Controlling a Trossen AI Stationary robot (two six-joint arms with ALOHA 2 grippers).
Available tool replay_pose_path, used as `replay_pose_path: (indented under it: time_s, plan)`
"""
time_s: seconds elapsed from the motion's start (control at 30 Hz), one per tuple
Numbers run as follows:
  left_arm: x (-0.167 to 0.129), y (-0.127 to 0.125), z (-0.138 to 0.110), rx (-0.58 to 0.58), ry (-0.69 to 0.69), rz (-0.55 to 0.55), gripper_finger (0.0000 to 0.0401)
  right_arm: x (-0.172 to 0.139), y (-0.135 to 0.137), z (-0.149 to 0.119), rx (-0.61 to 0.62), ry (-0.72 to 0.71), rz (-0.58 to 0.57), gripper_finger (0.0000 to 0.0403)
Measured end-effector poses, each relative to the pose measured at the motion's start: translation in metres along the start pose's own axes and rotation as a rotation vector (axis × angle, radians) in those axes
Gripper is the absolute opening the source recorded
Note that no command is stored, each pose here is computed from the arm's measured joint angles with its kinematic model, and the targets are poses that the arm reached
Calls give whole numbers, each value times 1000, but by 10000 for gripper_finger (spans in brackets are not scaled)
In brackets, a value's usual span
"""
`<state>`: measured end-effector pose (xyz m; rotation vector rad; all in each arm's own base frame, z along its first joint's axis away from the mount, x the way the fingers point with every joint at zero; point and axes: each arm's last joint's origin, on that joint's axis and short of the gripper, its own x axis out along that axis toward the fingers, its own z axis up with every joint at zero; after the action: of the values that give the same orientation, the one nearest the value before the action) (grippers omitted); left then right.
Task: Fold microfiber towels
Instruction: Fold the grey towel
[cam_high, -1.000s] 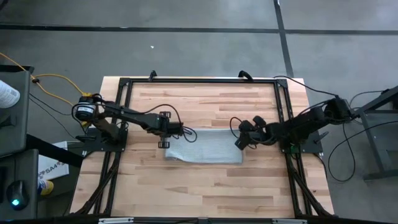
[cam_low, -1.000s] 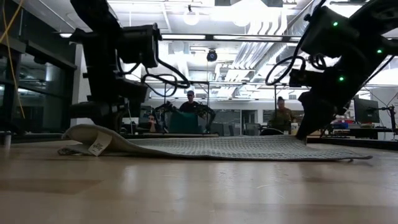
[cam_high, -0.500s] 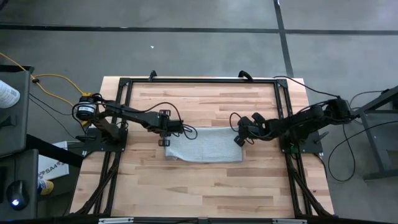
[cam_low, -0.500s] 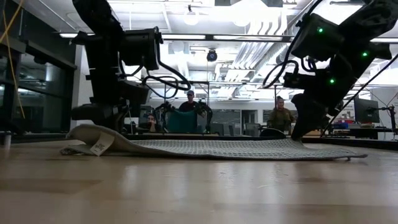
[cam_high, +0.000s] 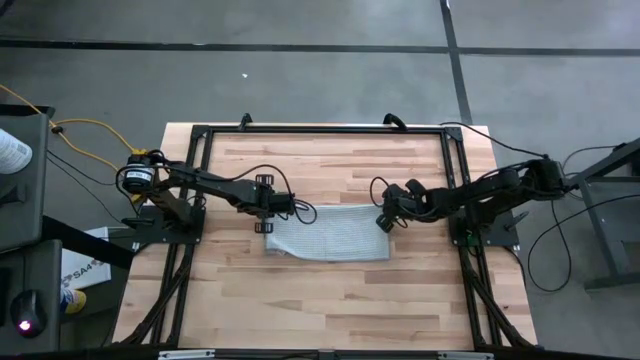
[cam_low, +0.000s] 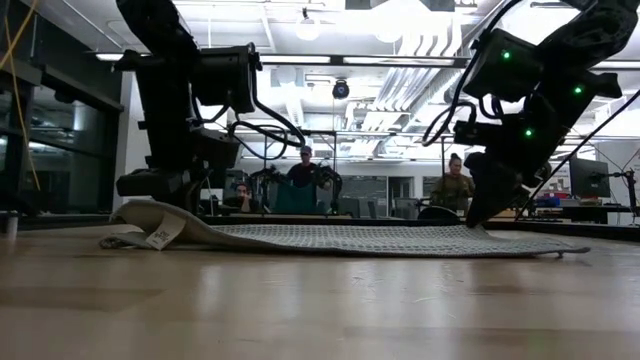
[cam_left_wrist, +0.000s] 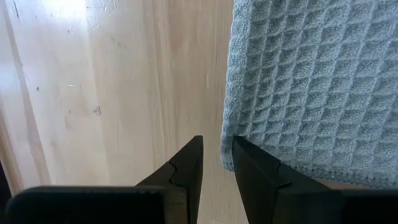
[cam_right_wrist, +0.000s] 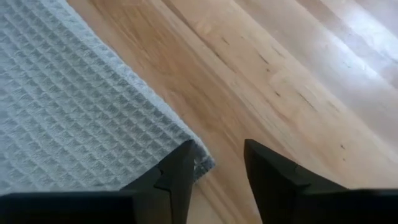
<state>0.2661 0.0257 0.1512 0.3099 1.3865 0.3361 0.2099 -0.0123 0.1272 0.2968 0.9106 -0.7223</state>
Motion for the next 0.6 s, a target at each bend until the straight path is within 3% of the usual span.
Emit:
replay_pose_path:
  time_s: [0.6]
  plan:
    - [-7,4,4,-1,16,36,87,0,1,0,3,27,38,170]
